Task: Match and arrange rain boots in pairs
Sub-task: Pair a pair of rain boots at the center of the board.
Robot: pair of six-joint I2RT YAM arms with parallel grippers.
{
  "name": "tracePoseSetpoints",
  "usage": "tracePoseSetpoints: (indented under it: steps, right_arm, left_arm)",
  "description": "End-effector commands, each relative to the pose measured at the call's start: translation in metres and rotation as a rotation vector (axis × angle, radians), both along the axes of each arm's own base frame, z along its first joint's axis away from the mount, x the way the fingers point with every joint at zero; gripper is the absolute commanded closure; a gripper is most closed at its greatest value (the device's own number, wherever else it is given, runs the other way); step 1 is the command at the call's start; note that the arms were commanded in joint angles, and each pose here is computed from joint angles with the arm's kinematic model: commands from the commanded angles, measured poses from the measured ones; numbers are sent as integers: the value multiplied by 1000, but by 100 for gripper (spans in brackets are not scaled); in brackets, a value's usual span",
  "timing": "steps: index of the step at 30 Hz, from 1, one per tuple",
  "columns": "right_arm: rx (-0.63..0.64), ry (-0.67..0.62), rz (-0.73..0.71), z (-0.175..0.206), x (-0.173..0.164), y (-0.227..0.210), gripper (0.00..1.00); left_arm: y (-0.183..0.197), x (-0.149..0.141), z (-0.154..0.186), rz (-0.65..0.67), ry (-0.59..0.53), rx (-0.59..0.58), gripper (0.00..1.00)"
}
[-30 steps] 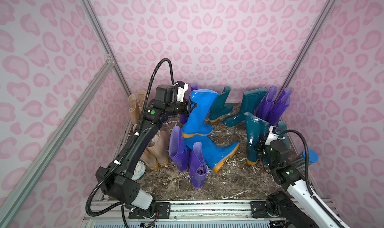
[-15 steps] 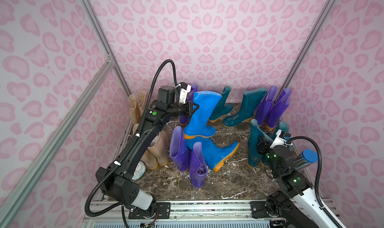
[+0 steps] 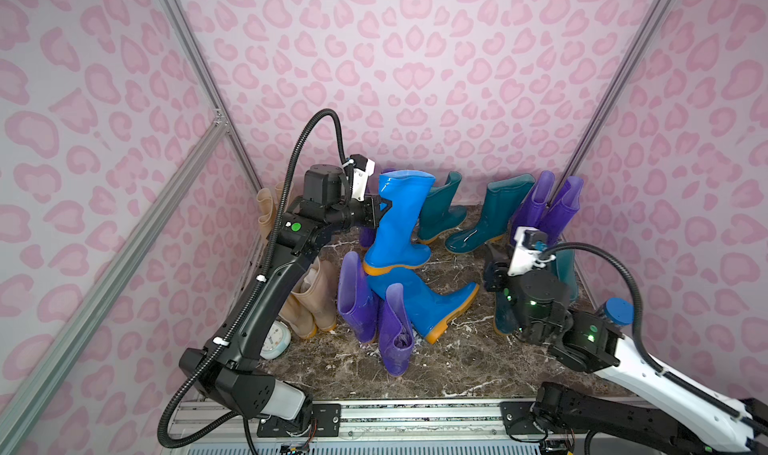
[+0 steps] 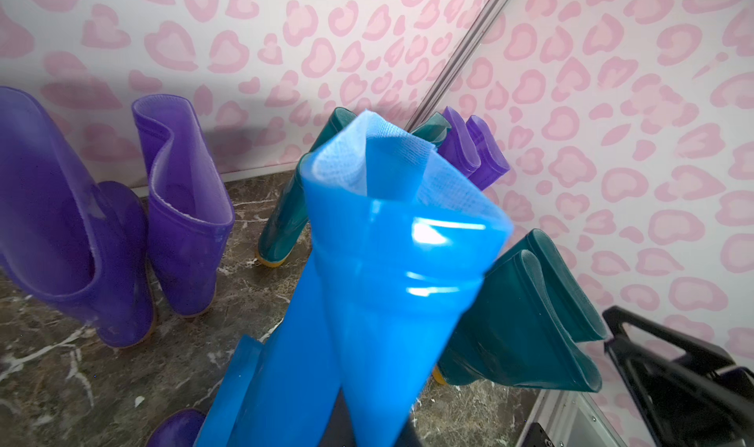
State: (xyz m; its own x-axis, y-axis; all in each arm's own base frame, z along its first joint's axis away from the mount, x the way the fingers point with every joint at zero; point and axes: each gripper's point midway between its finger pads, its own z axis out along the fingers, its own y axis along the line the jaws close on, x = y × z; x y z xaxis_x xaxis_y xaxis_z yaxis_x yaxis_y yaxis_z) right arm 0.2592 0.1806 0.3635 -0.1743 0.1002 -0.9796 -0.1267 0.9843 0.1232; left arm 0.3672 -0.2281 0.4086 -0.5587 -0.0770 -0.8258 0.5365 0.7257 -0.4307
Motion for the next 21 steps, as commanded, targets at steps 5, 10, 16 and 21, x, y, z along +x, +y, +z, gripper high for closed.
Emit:
tracePoseSetpoints:
  steps: [5,10,16,21]
  right_arm:
    - [-165,69,243,-61,6,94,73]
    - [-230,181,410,-128,2,139,72]
    - [-313,335,408,-200,14,147,56]
    - [-331,419,490,-239,26,155,38]
  left_arm:
    - [11,13,43,48,-122,-29,98]
    - [14,19,50,74,-128,-24,98]
    - [15,27,52,86,-129,-30,98]
    - [12,29,50,81,-118,-42,98]
